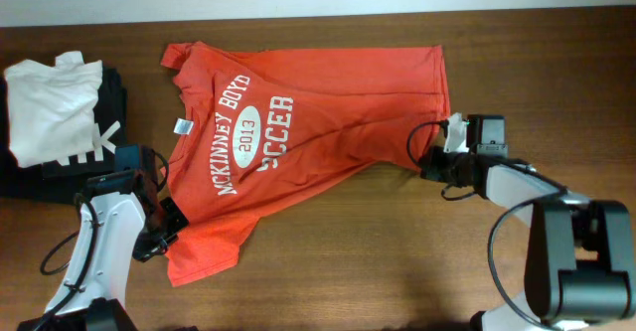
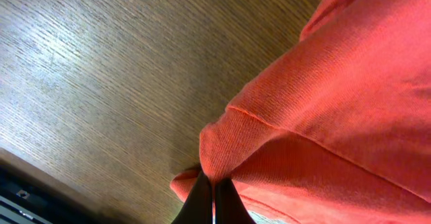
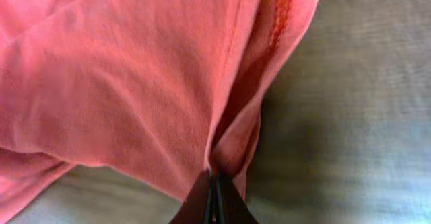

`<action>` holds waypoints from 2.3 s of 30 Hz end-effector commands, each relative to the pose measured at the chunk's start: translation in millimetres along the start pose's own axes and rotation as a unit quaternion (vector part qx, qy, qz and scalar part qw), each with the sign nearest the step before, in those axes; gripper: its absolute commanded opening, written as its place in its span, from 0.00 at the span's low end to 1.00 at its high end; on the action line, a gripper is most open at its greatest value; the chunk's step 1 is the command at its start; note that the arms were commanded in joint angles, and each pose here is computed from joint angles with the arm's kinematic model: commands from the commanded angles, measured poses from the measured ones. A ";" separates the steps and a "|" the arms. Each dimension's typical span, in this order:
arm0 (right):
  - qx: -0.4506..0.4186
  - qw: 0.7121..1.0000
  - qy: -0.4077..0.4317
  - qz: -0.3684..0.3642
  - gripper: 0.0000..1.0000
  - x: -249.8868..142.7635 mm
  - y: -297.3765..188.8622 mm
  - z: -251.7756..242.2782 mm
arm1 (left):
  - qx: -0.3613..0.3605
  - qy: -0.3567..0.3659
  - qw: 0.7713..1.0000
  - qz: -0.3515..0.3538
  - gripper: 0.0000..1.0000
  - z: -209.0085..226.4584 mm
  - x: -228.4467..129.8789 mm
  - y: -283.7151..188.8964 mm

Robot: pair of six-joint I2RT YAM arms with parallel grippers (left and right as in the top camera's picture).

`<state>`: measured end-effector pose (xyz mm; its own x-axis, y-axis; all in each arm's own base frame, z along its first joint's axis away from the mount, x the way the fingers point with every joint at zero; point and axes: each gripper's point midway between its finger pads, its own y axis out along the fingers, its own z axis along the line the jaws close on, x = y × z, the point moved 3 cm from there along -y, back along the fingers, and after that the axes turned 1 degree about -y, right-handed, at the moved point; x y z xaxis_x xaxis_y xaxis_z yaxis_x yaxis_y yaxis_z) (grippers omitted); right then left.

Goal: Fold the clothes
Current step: 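Grasp the shirt's right side edge with the right gripper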

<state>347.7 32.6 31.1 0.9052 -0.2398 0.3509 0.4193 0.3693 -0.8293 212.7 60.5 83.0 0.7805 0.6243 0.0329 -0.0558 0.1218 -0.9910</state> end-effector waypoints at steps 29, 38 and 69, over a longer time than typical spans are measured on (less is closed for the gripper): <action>-0.140 0.987 0.030 0.072 0.38 7.5 -31.0 -41.1 | -0.011 -0.011 1.000 -0.016 0.00 -2.6 6.5 0.6; -0.119 0.992 -0.024 0.022 0.33 20.5 -9.5 -18.2 | -0.011 -0.011 1.000 -0.016 0.00 -2.5 6.5 0.6; -0.224 0.970 -0.047 0.079 0.57 -3.0 0.0 -31.8 | -0.011 -0.011 1.000 -0.016 0.00 -2.6 6.5 0.6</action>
<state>343.0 4.3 28.6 0.9639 -0.1169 0.2394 0.2374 -0.0309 -0.9709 220.9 62.1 82.8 0.7783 0.6243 0.0677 -0.0175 0.1293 -0.9914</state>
